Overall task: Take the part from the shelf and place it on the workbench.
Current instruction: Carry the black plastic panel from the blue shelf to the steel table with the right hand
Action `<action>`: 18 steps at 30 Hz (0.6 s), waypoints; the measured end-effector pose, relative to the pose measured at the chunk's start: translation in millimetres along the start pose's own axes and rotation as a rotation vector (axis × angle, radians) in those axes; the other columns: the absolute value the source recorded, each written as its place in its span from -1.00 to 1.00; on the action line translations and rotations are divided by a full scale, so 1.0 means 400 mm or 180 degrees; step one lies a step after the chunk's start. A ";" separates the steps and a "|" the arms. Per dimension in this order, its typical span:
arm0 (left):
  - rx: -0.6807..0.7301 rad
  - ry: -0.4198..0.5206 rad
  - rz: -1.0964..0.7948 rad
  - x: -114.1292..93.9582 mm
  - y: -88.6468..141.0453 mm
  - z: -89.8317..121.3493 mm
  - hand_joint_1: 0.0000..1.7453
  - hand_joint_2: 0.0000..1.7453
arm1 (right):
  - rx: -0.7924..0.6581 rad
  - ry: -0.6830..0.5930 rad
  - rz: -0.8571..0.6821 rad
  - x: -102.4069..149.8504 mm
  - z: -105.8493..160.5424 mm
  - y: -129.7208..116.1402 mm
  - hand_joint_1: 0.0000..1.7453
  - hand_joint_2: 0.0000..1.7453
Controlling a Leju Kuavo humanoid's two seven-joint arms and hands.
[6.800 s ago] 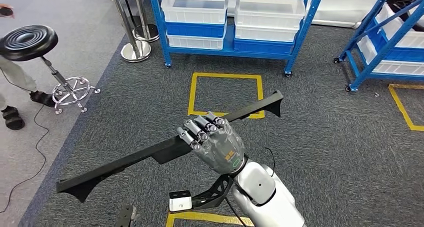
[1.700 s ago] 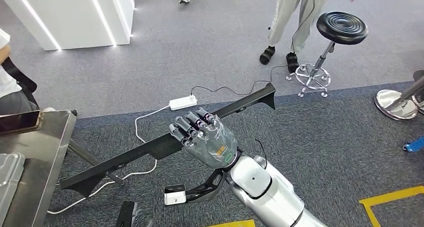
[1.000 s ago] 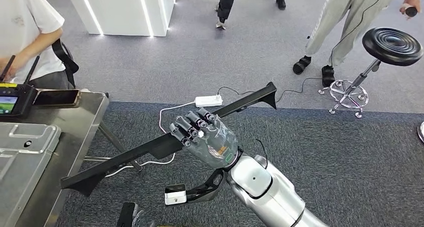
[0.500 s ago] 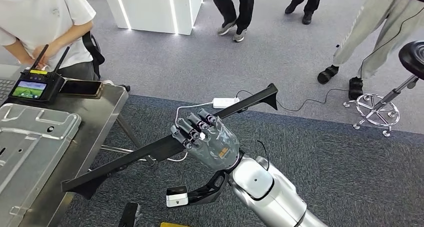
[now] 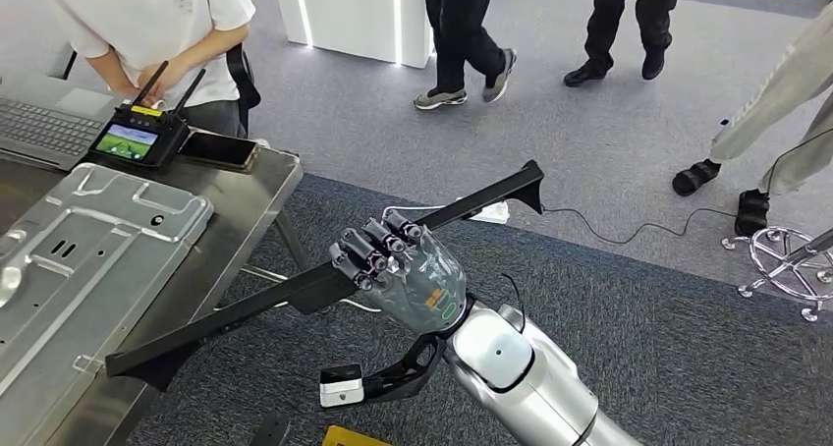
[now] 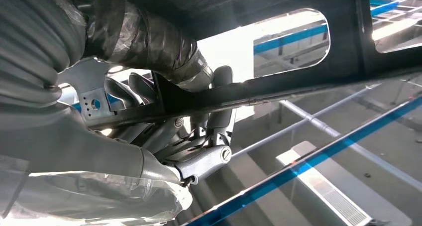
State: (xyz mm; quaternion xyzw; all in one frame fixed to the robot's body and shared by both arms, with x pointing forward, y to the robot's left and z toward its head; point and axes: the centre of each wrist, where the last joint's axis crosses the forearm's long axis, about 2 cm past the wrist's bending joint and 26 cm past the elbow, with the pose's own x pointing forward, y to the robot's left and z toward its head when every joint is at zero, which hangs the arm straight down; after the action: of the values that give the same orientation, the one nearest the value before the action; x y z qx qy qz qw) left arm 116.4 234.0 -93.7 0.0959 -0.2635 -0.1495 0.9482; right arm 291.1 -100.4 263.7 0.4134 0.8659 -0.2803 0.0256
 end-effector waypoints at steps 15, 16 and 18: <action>-0.0012 -0.0041 0.0054 0.004 0.003 -0.002 -1.00 1.00 | -0.0016 0.0009 0.0026 -0.001 -0.004 -0.002 1.00 1.00; -0.0011 -0.0038 0.0060 0.003 0.003 -0.002 -1.00 1.00 | -0.0019 0.0008 0.0027 0.000 -0.005 -0.002 1.00 1.00; -0.0007 -0.0042 0.0064 0.004 0.005 -0.003 -1.00 1.00 | -0.0025 0.0008 0.0027 0.000 -0.007 -0.002 1.00 1.00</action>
State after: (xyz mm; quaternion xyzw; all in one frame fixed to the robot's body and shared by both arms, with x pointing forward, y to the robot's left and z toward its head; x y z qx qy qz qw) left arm 118.7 235.3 -93.3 0.0912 -0.2705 -0.1409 0.9480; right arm 291.1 -99.4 266.4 0.4173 0.8653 -0.2762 0.0273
